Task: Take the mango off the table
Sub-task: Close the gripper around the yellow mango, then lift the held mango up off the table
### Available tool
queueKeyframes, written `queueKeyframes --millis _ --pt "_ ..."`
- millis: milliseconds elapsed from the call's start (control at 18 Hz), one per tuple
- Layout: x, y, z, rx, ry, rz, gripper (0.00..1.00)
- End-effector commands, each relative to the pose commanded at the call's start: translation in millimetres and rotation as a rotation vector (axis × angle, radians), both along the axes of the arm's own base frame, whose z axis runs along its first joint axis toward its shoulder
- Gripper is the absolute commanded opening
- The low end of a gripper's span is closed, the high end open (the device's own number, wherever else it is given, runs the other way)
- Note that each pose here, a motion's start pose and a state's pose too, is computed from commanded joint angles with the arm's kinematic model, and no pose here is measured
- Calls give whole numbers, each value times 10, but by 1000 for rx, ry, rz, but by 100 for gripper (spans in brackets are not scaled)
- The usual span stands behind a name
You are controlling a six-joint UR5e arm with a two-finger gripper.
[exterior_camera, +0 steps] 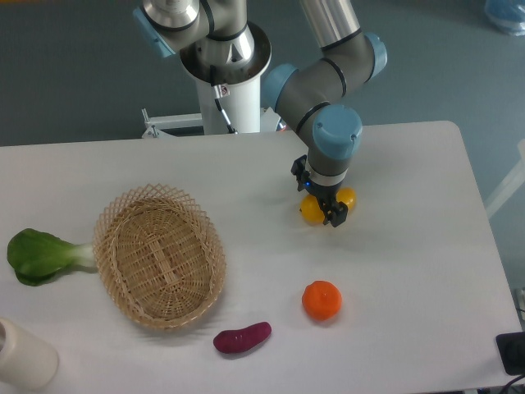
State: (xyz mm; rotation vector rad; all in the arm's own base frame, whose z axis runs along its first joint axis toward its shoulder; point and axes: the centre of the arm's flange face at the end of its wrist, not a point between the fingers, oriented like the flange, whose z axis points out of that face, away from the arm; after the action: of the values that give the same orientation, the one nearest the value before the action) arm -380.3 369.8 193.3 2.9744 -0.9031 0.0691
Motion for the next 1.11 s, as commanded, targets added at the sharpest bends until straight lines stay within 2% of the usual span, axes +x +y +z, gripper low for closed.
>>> queueKeyframes --millis 167,278,944,1111 --pt "-16 9 2 1 1 2 67" --pt "-21 12 7 1 3 2 58" --pt "-280 164 400 7 92 -3 58" --pt "-355 220 562 30 123 46 58"
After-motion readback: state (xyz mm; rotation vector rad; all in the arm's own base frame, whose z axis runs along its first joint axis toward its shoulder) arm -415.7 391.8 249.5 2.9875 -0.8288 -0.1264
